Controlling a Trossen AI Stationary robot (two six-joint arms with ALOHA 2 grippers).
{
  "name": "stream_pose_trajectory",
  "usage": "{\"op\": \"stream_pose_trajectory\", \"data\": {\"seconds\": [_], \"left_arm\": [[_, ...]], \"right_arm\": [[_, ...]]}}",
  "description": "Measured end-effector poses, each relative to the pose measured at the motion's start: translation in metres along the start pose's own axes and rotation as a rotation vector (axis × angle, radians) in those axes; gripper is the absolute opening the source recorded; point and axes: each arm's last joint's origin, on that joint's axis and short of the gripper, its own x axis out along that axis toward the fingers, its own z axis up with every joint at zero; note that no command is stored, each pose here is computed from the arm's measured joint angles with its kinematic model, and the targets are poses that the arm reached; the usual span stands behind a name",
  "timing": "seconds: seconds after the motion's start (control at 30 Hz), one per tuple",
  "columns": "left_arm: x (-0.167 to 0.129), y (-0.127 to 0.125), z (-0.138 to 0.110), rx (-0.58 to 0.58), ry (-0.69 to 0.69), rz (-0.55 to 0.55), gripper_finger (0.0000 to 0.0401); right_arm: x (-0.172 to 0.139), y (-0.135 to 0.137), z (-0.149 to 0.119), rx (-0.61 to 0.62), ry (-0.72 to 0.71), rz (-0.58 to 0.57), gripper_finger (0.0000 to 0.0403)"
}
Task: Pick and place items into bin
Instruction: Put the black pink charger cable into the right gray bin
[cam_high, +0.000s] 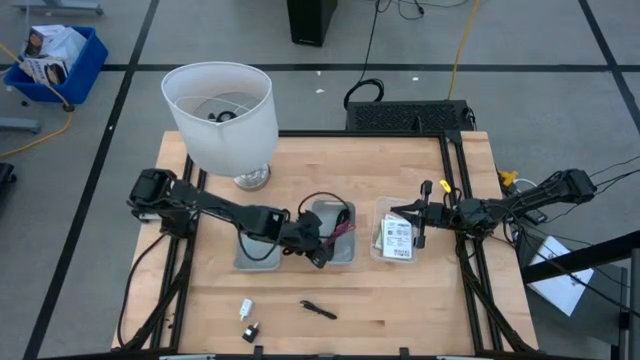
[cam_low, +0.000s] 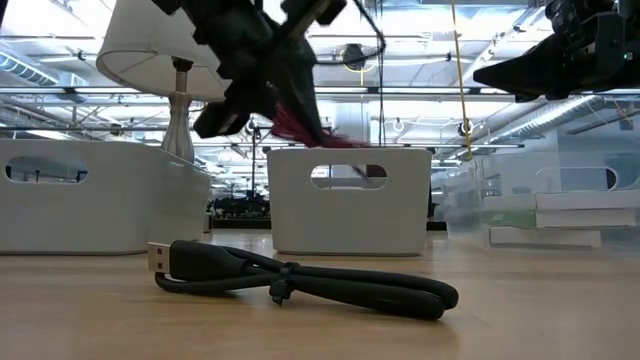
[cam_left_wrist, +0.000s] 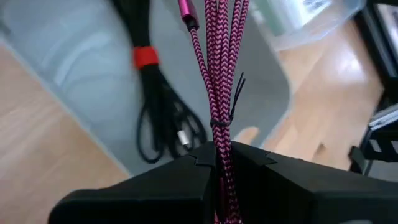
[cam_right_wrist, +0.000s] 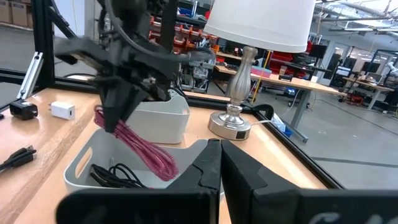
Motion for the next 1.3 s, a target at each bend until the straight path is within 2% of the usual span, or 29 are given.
{"op": "stream_pose_trajectory", "data": {"seconds": [0.37, 0.6, 0.8, 1.07, 1.3], "left_arm": [[-0.001, 0.016, 0.022, -0.008, 0.011, 0.035, 0.0026], [-0.001, 0.017, 0.025, -0.004, 0.004, 0.034, 0.0026], [-0.001, 0.018, 0.026, -0.013, 0.000, 0.035, 0.0050], [-0.001, 0.015, 0.028, -0.001, -0.017, 0.007, 0.0037], [-0.001, 0.016, 0.028, 0.013, -0.017, 0.016, 0.0087]], "right_arm": [[0.000, 0.000, 0.000, 0.011, -0.001, 0.000, 0.0004], [0.000, 0.000, 0.000, 0.005, -0.001, 0.000, 0.0004], [0.000, 0.000, 0.000, 0.009, -0.001, 0.000, 0.0004], [0.000, 0.000, 0.000, 0.011, -0.001, 0.000, 0.0004], [0.000, 0.000, 0.000, 0.011, -0.001, 0.000, 0.0004]]}}
